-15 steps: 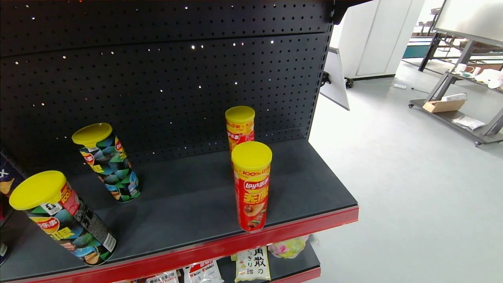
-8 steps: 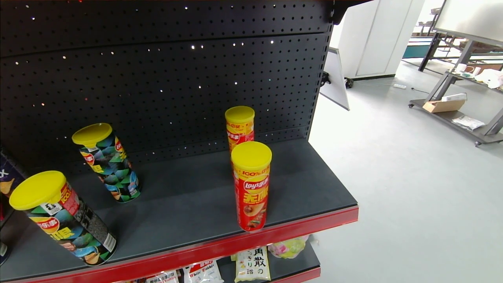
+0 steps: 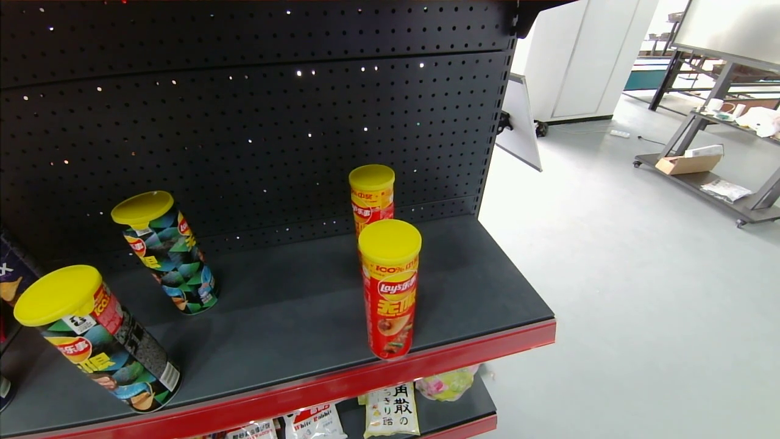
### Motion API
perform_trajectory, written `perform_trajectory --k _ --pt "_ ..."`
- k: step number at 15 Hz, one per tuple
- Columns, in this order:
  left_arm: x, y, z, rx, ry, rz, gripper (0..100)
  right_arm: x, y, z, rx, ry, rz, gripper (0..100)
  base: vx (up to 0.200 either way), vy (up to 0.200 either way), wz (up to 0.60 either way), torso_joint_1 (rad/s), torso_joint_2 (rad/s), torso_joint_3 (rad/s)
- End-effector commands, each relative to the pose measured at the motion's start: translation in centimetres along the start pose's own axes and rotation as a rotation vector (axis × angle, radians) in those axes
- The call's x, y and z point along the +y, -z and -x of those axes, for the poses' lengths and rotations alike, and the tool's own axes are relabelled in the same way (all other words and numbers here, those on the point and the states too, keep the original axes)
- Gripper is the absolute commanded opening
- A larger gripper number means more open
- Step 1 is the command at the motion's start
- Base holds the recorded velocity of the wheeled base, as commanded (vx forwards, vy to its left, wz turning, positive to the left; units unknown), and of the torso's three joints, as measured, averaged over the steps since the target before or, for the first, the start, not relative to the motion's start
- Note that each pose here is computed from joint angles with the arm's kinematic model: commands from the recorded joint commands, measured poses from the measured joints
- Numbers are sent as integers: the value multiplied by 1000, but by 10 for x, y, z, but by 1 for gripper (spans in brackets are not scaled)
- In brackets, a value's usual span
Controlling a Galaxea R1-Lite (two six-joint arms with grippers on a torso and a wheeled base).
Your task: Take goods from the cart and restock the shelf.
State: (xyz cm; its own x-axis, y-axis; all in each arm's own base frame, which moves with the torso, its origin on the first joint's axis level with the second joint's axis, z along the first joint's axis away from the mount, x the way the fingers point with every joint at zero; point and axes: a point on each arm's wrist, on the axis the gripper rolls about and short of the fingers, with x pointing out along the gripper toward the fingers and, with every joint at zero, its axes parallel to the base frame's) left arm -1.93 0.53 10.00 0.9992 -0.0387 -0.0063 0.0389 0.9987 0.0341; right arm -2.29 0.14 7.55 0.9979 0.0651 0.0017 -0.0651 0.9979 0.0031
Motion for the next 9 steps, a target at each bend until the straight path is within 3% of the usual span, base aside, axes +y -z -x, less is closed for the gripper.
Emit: perform_trajectory --k 1,2,4,6,7,8,9 --pt "0 16 -4 44 -43 -16 100 0 0 0 0 -1 0 100 0 0 0 0 0 0" --pt "2 16 -4 91 -183 -21 100 0 0 0 2 -1 0 100 0 0 0 0 0 0" --pt "1 17 -4 94 -241 -18 100 0 0 0 0 -1 2 100 0 0 0 0 0 0" --pt "-1 16 -3 108 -357 -14 100 0 0 0 0 -1 2 100 0 0 0 0 0 0" --pt "-1 16 -3 106 -363 -12 100 0 0 0 0 -1 2 100 0 0 0 0 0 0" --pt "-2 16 -2 77 -289 -9 100 0 0 0 0 -1 2 100 0 0 0 0 0 0" --pt "-5 18 4 -9 -88 -2 100 0 0 0 2 -1 2 100 0 0 0 0 0 0"
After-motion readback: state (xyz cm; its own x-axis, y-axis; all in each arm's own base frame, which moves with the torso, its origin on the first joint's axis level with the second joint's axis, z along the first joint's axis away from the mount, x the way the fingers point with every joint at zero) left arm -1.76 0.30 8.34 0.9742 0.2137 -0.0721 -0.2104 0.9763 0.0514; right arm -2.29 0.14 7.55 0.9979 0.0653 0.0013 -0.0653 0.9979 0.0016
